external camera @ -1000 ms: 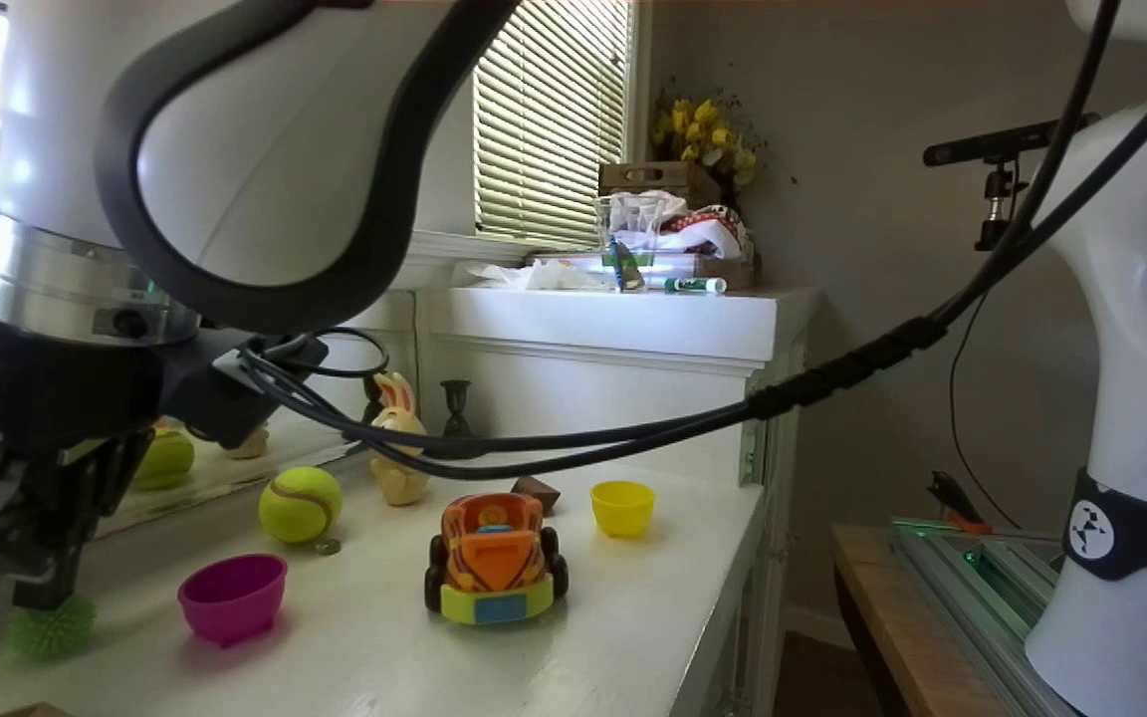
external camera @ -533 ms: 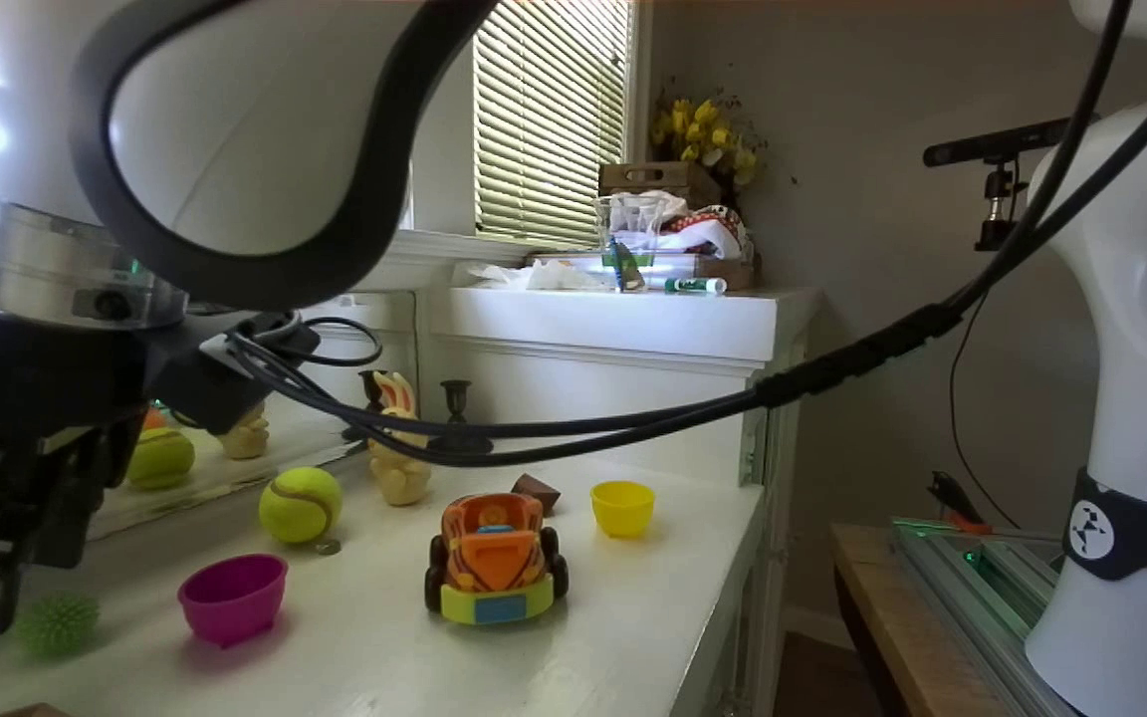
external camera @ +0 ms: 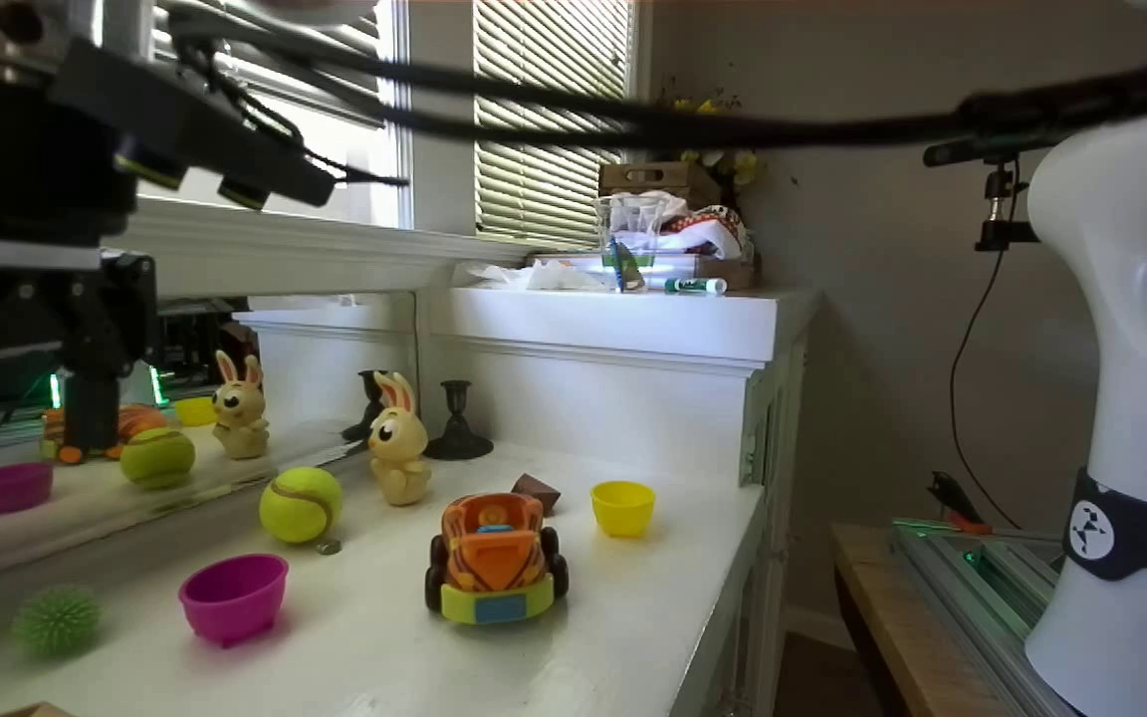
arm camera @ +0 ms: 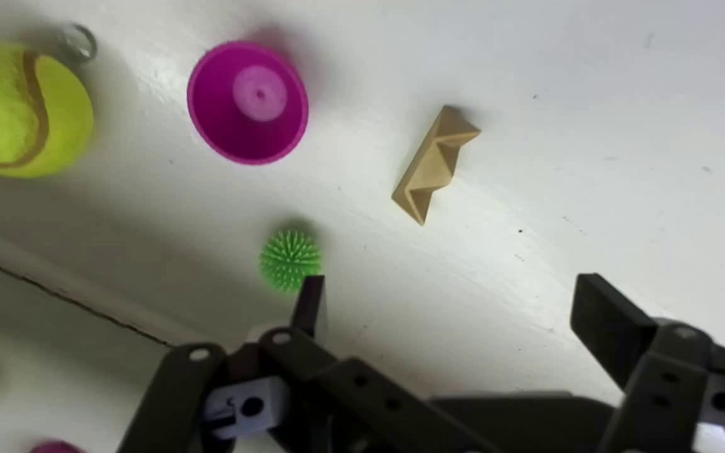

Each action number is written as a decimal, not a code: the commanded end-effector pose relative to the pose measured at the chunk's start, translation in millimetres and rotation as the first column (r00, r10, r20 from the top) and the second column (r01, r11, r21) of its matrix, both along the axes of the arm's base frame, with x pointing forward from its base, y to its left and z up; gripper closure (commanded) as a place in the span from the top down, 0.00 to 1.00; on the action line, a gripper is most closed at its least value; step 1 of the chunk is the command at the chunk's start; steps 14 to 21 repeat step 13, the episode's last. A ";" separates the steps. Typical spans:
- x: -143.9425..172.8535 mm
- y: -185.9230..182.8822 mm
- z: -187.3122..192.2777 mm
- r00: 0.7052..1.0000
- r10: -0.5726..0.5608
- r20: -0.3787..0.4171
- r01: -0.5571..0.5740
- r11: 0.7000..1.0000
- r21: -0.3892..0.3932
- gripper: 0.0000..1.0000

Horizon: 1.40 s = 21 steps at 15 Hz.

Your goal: Take the tiny ball out of the purple bowl

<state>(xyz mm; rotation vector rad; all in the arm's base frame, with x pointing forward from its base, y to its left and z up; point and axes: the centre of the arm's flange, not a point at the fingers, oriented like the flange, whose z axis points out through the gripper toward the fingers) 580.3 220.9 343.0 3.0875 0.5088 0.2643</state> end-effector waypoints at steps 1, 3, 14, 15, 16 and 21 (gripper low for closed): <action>-22.5 -7.4 41.9 0.983 -0.148 -0.106 0.148 0.989 -0.003 1.00; -29.2 -16.4 51.6 0.966 -0.197 -0.168 0.202 0.979 0.014 1.00; -24.9 -19.1 47.4 0.970 -0.180 -0.164 0.184 0.983 0.012 1.00; -24.9 -19.1 47.4 0.970 -0.180 -0.164 0.184 0.983 0.012 1.00; -24.9 -19.1 47.4 0.970 -0.180 -0.164 0.184 0.983 0.012 1.00; -24.9 -19.1 47.4 0.970 -0.180 -0.164 0.184 0.983 0.012 1.00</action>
